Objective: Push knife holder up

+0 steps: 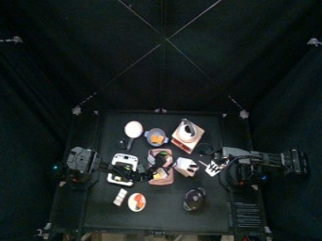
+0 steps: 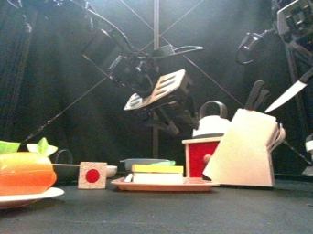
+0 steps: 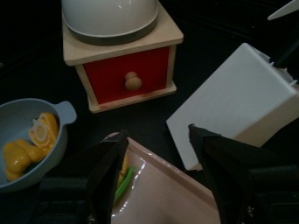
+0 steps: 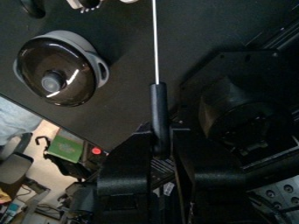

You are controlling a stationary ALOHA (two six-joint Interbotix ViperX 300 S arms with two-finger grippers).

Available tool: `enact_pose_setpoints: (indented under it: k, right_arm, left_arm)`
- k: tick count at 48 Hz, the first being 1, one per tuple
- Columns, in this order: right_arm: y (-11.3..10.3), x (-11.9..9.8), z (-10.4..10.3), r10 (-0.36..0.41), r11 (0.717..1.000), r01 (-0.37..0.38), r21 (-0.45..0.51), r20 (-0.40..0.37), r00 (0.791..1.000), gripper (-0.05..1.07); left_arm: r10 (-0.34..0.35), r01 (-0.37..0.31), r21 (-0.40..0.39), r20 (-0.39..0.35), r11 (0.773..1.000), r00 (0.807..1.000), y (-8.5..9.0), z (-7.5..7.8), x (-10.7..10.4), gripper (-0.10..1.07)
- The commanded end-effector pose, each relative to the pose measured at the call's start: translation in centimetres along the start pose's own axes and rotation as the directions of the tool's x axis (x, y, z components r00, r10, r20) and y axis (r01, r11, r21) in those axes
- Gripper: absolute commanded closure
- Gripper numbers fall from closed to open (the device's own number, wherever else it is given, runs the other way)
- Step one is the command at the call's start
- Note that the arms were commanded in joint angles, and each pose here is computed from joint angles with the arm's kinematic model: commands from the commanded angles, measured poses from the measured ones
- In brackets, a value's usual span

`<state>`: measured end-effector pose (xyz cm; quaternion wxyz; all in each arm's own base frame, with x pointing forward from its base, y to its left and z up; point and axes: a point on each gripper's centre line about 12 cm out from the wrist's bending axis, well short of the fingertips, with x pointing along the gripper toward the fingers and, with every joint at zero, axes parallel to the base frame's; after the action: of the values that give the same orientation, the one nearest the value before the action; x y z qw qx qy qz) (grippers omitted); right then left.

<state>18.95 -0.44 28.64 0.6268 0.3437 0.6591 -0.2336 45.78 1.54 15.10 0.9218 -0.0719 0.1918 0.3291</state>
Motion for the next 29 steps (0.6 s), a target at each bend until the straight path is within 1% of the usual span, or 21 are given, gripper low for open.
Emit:
enact_pose_setpoints:
  k: [1,4,8,13,22,29]
  right_arm:
    - [0.8,-0.1,-0.3,0.046,0.999,-0.046,-0.015,-0.006,0.999,0.55]
    - [1.4,0.5,-0.5,0.061,0.998,-0.062,-0.029,-0.022,0.998,0.55]
    - [1.4,1.1,-0.4,0.047,0.998,-0.048,-0.034,-0.039,0.998,0.55]
    - [1.4,1.1,-0.2,0.050,0.998,-0.051,-0.031,-0.033,0.998,0.55]
    - [1.0,1.4,0.1,0.023,0.999,-0.023,-0.027,-0.015,1.000,0.55]
    - [1.1,1.5,0.5,0.030,0.999,-0.030,-0.029,-0.002,1.000,0.55]
  left_arm:
    - [-0.012,0.012,-0.025,0.024,1.000,1.000,-0.3,1.4,0.0,0.05]
    - [-0.013,0.013,-0.024,0.016,1.000,1.000,-0.2,1.2,0.3,0.05]
    - [-0.009,0.009,-0.026,0.014,1.000,1.000,-0.1,1.1,0.5,0.05]
    - [-0.014,0.015,-0.027,0.008,1.000,1.000,-0.3,1.0,0.7,0.05]
    - [-0.017,0.017,-0.031,0.010,0.999,1.000,-0.6,1.1,1.0,0.05]
    - [-0.017,0.018,-0.032,0.011,0.999,1.000,-0.6,1.2,1.0,0.05]
